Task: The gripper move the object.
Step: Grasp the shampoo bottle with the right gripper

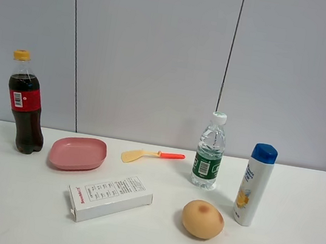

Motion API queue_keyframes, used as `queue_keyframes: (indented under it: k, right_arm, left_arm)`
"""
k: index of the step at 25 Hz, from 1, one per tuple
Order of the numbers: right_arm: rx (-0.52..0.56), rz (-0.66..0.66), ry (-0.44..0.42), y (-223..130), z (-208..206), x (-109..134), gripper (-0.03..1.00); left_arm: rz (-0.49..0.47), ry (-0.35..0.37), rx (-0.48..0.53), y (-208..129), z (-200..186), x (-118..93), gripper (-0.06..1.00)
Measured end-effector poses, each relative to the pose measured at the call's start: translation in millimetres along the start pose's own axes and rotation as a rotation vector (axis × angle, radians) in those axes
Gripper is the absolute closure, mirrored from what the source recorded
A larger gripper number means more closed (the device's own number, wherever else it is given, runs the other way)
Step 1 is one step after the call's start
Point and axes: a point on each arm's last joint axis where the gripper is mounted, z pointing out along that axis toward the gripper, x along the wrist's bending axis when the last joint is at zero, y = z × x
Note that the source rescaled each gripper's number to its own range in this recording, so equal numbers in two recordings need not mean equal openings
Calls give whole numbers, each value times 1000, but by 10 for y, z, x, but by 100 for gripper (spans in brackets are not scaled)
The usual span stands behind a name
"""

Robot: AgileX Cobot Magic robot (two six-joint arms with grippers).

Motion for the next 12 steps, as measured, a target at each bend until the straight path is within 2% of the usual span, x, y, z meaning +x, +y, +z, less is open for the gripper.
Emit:
queue_keyframes:
  k: [1, 12]
  right_arm:
    - [0, 0, 0, 0, 0, 0, 11]
    - [0, 0, 0, 0, 0, 0, 11]
  left_arm:
    - [0, 0, 0, 0, 0, 0, -6]
    - [0, 0, 0, 0, 0, 0, -6]
